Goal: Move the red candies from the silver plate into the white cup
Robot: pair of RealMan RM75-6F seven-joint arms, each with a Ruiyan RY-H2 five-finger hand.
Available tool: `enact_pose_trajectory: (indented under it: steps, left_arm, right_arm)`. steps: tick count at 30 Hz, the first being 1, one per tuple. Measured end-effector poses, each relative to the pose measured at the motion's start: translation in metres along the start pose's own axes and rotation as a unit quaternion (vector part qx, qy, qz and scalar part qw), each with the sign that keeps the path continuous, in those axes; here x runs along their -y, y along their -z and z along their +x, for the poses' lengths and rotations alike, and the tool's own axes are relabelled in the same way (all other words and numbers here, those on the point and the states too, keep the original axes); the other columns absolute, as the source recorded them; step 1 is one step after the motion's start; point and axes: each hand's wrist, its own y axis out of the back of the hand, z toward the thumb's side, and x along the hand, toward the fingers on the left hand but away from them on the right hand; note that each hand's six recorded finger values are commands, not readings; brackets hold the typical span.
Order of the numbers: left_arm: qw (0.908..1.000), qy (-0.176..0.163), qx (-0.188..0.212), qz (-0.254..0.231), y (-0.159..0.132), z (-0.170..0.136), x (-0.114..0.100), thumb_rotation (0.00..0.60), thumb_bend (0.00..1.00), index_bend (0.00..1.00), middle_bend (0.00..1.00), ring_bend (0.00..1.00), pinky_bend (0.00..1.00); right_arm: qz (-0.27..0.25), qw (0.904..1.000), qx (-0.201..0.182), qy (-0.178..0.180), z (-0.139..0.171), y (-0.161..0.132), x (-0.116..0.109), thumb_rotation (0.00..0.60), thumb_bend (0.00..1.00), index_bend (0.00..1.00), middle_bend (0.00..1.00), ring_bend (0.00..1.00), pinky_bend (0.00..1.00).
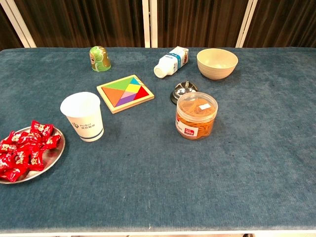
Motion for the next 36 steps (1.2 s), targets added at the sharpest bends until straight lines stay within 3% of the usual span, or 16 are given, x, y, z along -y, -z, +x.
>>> enact_pose_trajectory:
  steps: [4, 7, 14, 18, 24, 29, 36]
  left_arm:
    - [0.9999, 0.002, 0.005, -0.014, -0.003, -0.001, 0.000, 0.600, 0.02, 0.10, 0.11, 0.05, 0.00]
    - [0.9996, -0.003, 0.016, -0.022, -0.008, -0.001, -0.002, 0.600, 0.02, 0.15, 0.19, 0.14, 0.04]
    - [0.9967, -0.008, 0.077, -0.023, -0.039, 0.002, 0.002, 0.600, 0.03, 0.27, 0.48, 0.46, 0.56]
    - [0.9905, 0.008, 0.137, -0.011, -0.069, 0.006, 0.014, 0.600, 0.05, 0.30, 0.70, 0.66, 0.74]
    - [0.9781, 0.066, 0.196, 0.025, -0.105, 0.011, 0.045, 0.600, 0.12, 0.32, 0.90, 0.86, 0.81]
    - [0.9665, 0.113, 0.225, 0.048, -0.125, 0.011, 0.069, 0.600, 0.17, 0.35, 0.93, 0.90, 0.82]
    - [0.9632, 0.142, 0.226, 0.036, -0.133, 0.008, 0.083, 0.600, 0.19, 0.36, 0.93, 0.90, 0.82]
  right_arm:
    - [0.000, 1.0000, 0.000, 0.003, -0.001, -0.001, -0.004, 0.600, 0.16, 0.00, 0.12, 0.00, 0.10]
    - [0.002, 0.9999, 0.001, 0.012, -0.001, 0.000, -0.010, 0.600, 0.16, 0.00, 0.12, 0.00, 0.10]
    - [0.004, 0.9988, 0.003, 0.049, 0.004, 0.003, -0.033, 0.600, 0.16, 0.00, 0.12, 0.00, 0.10]
    - [0.005, 0.9980, 0.006, 0.063, 0.009, 0.006, -0.045, 0.600, 0.16, 0.00, 0.12, 0.00, 0.10]
    - [0.002, 0.9985, 0.008, 0.053, 0.012, 0.006, -0.043, 0.600, 0.16, 0.00, 0.12, 0.00, 0.10]
    - [0.001, 0.9988, 0.012, 0.047, 0.014, 0.008, -0.040, 0.600, 0.16, 0.00, 0.12, 0.00, 0.10]
    - [0.000, 0.9990, 0.013, 0.043, 0.014, 0.008, -0.037, 0.600, 0.16, 0.00, 0.12, 0.00, 0.10]
